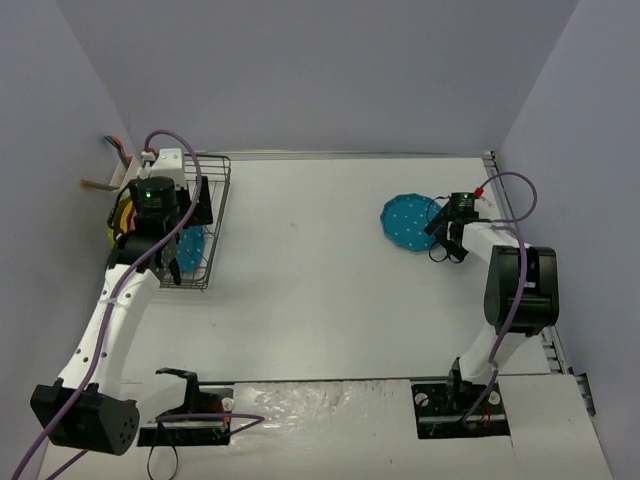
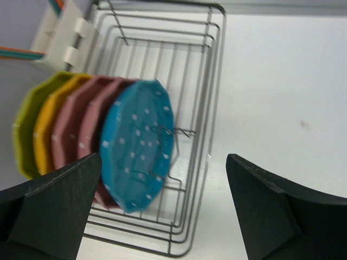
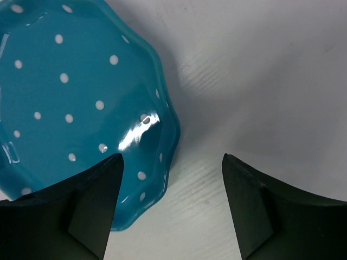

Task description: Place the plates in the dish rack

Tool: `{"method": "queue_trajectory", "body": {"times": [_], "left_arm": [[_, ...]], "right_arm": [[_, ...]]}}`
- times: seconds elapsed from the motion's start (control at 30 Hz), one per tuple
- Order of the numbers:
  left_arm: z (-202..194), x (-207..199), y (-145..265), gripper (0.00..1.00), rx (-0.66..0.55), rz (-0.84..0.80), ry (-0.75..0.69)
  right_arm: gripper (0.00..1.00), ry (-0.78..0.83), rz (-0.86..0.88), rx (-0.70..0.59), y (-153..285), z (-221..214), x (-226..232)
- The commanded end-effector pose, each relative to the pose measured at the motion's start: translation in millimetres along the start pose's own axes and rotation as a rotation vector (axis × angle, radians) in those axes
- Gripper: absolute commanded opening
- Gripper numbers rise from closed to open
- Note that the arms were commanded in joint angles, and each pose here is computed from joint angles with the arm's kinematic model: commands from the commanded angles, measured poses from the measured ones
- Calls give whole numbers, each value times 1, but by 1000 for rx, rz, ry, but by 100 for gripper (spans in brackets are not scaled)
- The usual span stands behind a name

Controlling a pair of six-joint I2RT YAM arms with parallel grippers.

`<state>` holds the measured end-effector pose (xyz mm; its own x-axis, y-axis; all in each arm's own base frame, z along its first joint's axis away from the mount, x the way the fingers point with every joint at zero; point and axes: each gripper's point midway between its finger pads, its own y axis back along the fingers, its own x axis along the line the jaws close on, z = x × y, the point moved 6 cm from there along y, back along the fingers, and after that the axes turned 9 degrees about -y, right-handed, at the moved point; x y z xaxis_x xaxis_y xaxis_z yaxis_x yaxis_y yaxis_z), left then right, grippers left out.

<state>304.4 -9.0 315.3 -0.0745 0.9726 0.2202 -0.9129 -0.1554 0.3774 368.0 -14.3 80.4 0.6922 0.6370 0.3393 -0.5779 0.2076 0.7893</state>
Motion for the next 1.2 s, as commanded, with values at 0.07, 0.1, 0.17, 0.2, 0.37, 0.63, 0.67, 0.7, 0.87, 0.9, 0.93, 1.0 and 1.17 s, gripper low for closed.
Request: {"method": "queue_trajectory", "body": {"times": [0.07,0.1,0.17,0.2,0.37,0.63,0.67,0.7,0.87,0.9,0.93,1.0,1.17], "left_arm": [[-5,-36,27,97,-32,-138,78],[-6,-39,28,97,-31,-147,87],[-7,-50,33,97,-31,-211,123],[-7,-55,34,97,-33,-234,137],[-14,-89,31,97,-31,-350,266],[-27,-143,21,97,36,-459,356],[-29,-150,20,97,43,-472,363],[-30,-156,20,97,50,-485,369],[-41,-184,18,97,88,-538,388],[-44,-189,18,97,98,-547,392],[-47,-196,17,97,114,-557,401],[-52,-205,16,97,128,-575,420],[-64,-234,12,97,184,-672,494]], "right_arm": [[62,-53,7,-57,-13,16,16],[62,-52,3,-53,-14,14,15],[57,-53,6,-40,-17,11,15],[56,-53,8,-30,-18,8,14],[46,-52,3,4,-24,-3,8],[7,-16,43,59,-21,-21,6],[4,-8,60,69,-19,-23,8],[1,0,79,80,-18,-25,9],[0,64,190,153,-7,-45,19],[0,77,218,168,-4,-50,24],[0,81,241,178,-1,-53,26],[0,86,303,209,6,-59,34],[0,73,478,290,31,-75,59]]}}
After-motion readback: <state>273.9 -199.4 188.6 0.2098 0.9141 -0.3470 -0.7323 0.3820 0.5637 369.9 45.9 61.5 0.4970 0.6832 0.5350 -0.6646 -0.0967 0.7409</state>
